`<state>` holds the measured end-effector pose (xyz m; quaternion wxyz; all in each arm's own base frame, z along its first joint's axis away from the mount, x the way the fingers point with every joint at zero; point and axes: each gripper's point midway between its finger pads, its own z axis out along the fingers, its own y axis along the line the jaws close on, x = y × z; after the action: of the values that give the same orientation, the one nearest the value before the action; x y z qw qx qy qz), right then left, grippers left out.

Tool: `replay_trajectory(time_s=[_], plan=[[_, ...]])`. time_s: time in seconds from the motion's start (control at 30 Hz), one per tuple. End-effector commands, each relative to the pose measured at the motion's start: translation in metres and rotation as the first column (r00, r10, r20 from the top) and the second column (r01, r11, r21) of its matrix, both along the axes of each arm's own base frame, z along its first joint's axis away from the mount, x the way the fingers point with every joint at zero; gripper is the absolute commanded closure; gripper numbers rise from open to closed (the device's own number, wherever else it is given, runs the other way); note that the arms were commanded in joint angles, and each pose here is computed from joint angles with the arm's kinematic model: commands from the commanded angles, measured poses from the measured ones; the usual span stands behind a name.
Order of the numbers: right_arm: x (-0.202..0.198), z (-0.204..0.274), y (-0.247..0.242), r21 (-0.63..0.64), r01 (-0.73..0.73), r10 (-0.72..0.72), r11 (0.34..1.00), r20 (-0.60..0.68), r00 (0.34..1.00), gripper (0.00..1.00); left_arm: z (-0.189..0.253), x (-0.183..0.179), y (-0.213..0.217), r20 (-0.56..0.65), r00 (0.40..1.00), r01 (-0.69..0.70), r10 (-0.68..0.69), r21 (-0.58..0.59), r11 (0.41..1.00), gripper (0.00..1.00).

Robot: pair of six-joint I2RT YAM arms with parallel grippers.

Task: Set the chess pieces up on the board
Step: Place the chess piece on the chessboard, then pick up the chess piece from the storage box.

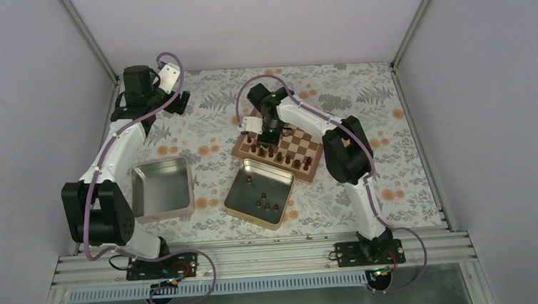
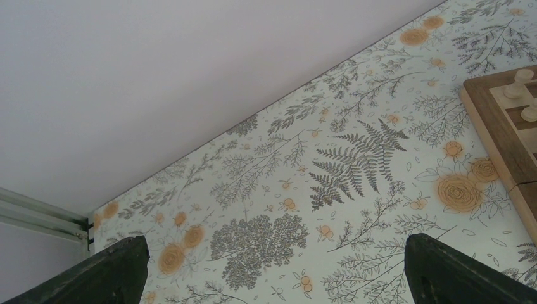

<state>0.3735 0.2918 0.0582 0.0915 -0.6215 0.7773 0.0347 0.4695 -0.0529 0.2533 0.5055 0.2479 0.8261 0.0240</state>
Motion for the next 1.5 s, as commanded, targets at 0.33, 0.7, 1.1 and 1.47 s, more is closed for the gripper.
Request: replay_trajectory(time_s=[0.33, 0.7, 1.1, 1.47], plan=[[0.015, 0.056, 0.005, 0.085, 0.018, -0.028, 0.996, 0.122, 0.992, 0.71, 0.012, 0.001, 0.001, 0.04, 0.999, 0.005, -0.005, -0.002, 1.0, 0.0], [-0.042, 0.106, 0.022, 0.106, -0.072, 0.058, 0.992, 0.129, 0.99, 0.69, 0.014, 0.002, 0.002, 0.043, 0.999, -0.001, 0.001, 0.0, 1.0, 0.0], [-0.165, 0.04, 0.037, 0.012, -0.225, 0.226, 0.974, -0.084, 0.971, 0.63, 0.014, 0.002, -0.001, 0.04, 0.999, 0.009, -0.009, -0.011, 1.0, 0.0], [-0.17, 0.006, 0.026, -0.053, -0.199, 0.194, 0.979, -0.085, 0.977, 0.62, 0.015, 0.001, -0.002, 0.041, 0.999, 0.01, -0.01, -0.011, 1.0, 0.0]])
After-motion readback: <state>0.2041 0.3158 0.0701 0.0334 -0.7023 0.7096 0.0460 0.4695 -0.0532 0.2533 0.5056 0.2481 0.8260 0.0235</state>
